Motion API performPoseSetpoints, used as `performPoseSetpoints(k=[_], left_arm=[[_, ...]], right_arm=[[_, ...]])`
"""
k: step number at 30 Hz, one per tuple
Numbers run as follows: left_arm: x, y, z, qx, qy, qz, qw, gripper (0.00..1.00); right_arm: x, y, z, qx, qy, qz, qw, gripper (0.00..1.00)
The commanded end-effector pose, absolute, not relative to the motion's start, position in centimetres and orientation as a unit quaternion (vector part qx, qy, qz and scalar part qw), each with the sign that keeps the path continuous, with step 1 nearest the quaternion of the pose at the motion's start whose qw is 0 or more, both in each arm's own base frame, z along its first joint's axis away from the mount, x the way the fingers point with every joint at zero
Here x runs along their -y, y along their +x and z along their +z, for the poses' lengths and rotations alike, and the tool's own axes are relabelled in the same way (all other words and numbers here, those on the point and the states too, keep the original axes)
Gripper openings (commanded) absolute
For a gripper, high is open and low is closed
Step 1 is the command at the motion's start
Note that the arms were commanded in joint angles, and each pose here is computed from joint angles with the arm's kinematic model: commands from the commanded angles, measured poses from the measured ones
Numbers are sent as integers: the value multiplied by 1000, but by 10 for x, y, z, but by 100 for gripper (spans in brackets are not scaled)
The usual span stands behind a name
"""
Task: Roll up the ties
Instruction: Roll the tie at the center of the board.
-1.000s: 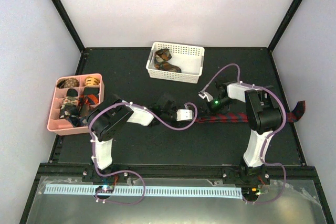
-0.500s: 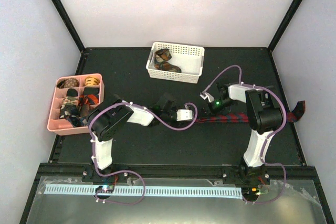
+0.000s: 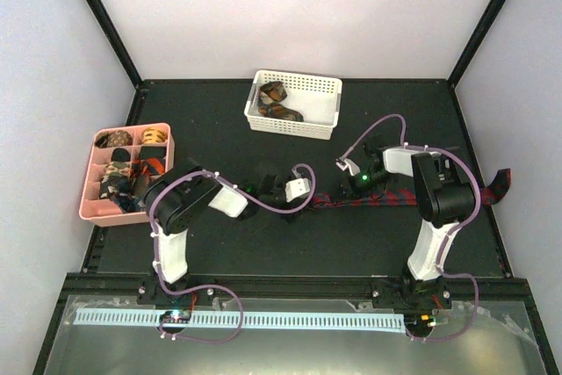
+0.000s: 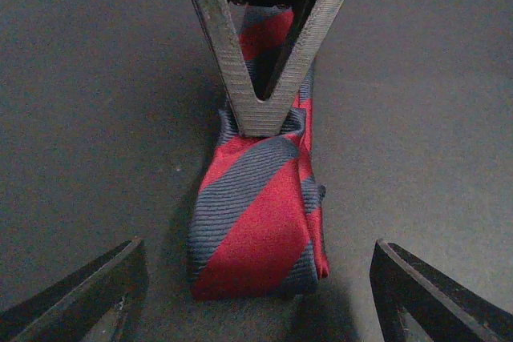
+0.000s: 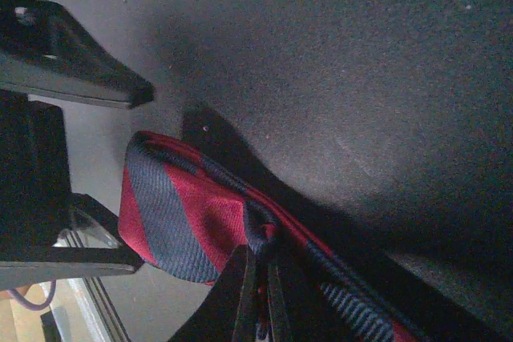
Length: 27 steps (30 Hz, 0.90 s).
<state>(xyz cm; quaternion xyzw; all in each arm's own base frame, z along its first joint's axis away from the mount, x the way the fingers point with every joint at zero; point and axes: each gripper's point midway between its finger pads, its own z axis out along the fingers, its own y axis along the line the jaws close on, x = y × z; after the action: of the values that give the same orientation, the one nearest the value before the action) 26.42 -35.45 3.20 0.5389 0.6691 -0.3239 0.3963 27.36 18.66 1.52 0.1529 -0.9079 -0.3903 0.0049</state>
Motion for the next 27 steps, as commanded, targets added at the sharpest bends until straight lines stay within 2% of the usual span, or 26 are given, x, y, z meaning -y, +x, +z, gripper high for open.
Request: performPoseSetpoints(k=[1,6,9,13,16,22,27], left_arm=[[370,261,31,-668,501,-395,383,79],[371,260,13,-686,482,-408,361,78],[372,261,6,-692,478,-408,355,73],[374,264,20,-680,479,-409,376,52],[376,264,42,-660,483,-413,400,45],[392,265,73,-629,495,-424,423,41],[406,264,71,-621,509,-429,414,41]], right_arm=[[-176,273,1,926,149,-347,-2,2],[-173,270,-3,929,147,-341,-5,2],[-173,270,-4,929,147,-340,-4,2],[-173,270,-5,929,146,-340,-4,2],[-173,268,-7,929,147,-340,-2,2],[-175,266,-9,928,149,-341,2,2],[-177,266,-8,927,151,-343,1,2]])
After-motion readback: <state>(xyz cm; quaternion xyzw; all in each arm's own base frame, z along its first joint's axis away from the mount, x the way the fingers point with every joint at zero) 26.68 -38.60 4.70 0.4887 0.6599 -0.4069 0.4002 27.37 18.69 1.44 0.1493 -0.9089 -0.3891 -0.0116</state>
